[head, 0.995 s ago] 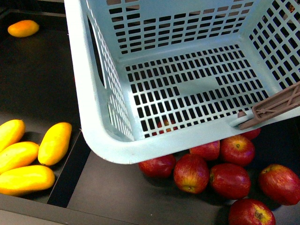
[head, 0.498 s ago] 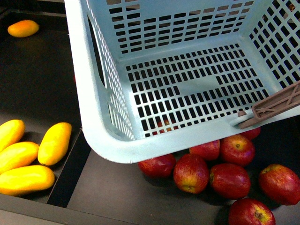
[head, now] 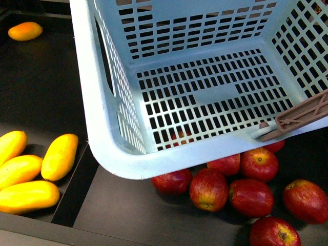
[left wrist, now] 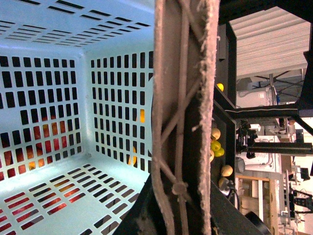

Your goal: Pick lemon and mango into basket

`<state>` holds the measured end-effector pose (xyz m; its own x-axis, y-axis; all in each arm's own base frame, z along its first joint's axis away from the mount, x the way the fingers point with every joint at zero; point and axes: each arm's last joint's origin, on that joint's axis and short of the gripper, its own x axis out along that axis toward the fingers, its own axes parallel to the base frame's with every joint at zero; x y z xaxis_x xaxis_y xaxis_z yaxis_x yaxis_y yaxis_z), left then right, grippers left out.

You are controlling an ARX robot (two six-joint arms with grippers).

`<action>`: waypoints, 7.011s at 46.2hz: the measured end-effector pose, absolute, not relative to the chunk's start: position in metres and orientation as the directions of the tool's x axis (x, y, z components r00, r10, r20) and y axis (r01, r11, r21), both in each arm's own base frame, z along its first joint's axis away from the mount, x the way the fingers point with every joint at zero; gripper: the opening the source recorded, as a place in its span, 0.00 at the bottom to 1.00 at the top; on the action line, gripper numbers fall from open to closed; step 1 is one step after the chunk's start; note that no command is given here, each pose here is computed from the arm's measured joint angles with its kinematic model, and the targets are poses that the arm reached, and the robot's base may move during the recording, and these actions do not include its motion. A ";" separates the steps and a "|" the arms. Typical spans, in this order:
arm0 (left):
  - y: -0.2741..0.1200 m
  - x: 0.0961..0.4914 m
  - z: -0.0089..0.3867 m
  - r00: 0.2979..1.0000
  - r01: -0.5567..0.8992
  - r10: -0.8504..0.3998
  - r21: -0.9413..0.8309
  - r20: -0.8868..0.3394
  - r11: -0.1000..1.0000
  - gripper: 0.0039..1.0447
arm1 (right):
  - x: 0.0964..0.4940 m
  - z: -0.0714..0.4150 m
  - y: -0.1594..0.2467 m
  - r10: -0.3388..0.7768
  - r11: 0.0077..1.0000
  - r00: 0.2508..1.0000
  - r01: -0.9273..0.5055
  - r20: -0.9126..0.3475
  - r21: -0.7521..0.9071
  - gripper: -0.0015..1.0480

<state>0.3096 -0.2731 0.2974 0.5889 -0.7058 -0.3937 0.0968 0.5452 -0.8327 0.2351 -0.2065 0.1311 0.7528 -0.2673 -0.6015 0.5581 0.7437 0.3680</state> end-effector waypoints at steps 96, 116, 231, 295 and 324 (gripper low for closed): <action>-0.274 0.310 0.295 0.587 0.095 -0.703 -0.829 -0.400 0.551 0.06 | 0.147 0.191 -0.004 -0.019 1.000 1.000 0.020 -0.009 0.006 0.02; -0.274 0.310 0.295 0.586 0.095 -0.705 -0.830 -0.400 0.549 0.06 | 0.125 0.175 0.000 -0.003 1.000 1.000 0.003 -0.008 0.006 0.02; -0.268 0.317 0.294 0.616 0.075 -0.677 -0.825 -0.403 0.560 0.06 | 0.120 0.173 0.000 0.008 1.000 1.000 -0.008 0.025 0.003 0.92; -0.274 0.312 0.293 0.592 0.089 -0.698 -0.827 -0.404 0.555 0.06 | 0.243 -0.030 -0.147 -0.440 0.730 0.427 0.682 -0.790 -0.038 0.92; -0.274 0.312 0.293 0.587 0.091 -0.702 -0.828 -0.403 0.553 0.06 | 0.267 -0.066 -0.154 -0.448 0.686 0.374 0.727 -0.812 -0.043 0.92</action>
